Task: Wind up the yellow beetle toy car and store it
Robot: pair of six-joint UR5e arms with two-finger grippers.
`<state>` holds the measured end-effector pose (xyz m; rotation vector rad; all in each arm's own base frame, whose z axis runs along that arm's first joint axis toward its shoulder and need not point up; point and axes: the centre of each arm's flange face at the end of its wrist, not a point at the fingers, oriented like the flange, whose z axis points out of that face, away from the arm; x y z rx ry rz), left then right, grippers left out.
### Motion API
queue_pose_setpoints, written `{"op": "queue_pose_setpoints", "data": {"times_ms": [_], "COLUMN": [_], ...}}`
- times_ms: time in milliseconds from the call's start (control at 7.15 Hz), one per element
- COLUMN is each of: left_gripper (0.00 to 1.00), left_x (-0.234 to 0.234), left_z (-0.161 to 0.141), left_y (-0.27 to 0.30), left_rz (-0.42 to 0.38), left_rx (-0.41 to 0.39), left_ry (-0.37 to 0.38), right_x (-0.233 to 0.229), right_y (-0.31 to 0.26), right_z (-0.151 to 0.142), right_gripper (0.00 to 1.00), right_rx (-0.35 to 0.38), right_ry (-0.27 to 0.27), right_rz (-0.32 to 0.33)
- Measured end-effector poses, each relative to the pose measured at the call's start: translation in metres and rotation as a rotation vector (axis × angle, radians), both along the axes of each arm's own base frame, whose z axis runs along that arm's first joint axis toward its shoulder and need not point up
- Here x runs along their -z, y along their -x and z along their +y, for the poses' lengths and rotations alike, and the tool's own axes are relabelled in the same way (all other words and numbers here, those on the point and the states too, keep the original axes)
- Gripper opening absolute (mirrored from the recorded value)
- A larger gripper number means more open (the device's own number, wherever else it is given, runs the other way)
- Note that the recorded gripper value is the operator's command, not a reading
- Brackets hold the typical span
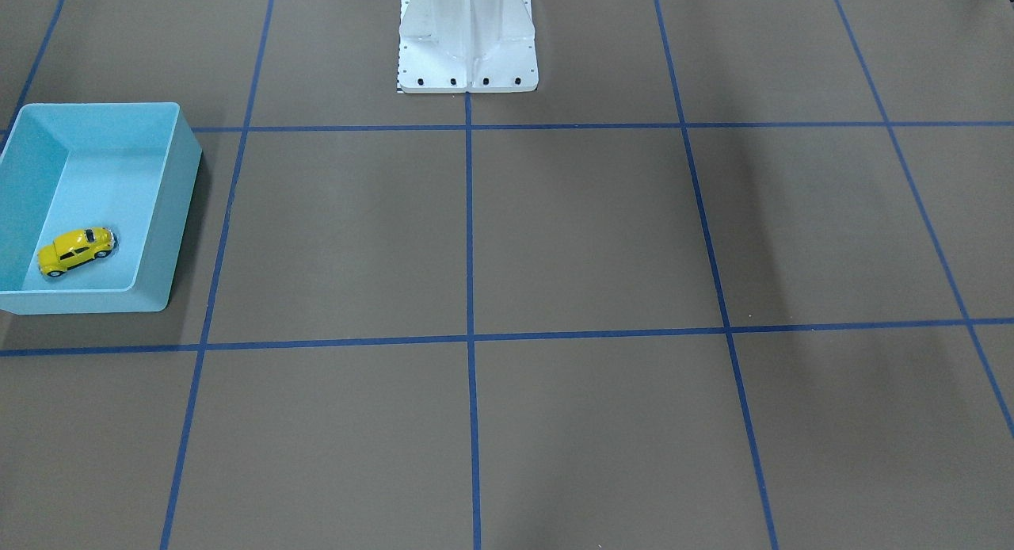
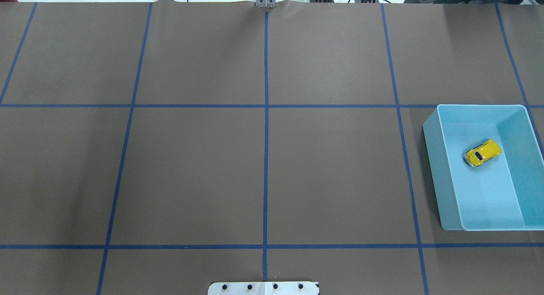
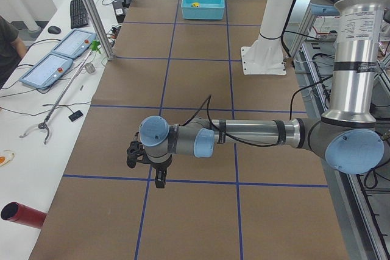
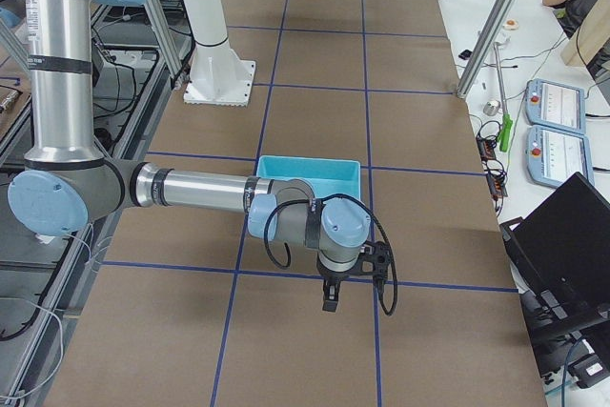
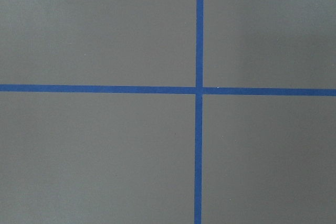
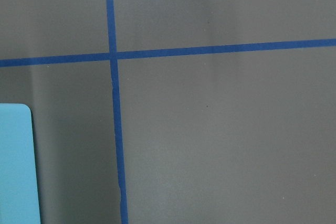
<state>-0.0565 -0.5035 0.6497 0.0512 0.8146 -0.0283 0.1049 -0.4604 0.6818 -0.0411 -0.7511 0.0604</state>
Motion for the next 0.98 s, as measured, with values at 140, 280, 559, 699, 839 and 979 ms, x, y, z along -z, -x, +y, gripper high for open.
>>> {"op": "queue_pose_setpoints", "data": {"times_ms": [140, 280, 559, 699, 839, 979], "left_gripper": [1.00, 1.00, 1.00, 1.00, 1.00, 1.00], "left_x": [0.0010, 0.0012, 0.0018, 0.0021, 0.0024, 0.0034], "left_z": [-0.0006, 0.0001, 0.0004, 0.0004, 0.0004, -0.0002], "left_y": [-0.0002, 0.0000, -0.0001, -0.0001, 0.0001, 0.0001], "left_rz": [0.001, 0.001, 0.003, 0.003, 0.003, 0.003], "left_rx": [0.000, 0.000, 0.000, 0.000, -0.001, -0.002], "left_ry": [-0.002, -0.002, -0.003, -0.004, -0.006, -0.011], "right_x": [-0.0007, -0.0009, 0.0002, 0.0005, 0.0006, 0.0005], "right_y": [0.0003, 0.0002, 0.0000, 0.0000, 0.0000, 0.0001], "right_z": [0.0003, 0.0005, 0.0007, 0.0009, 0.0010, 0.0011], "right_gripper": [1.00, 1.00, 1.00, 1.00, 1.00, 1.00], "right_rx": [0.000, 0.001, 0.000, -0.001, -0.001, -0.001], "right_ry": [0.001, 0.002, -0.001, -0.001, -0.001, -0.001], "right_rz": [-0.001, -0.002, -0.004, -0.005, -0.006, -0.006]}}
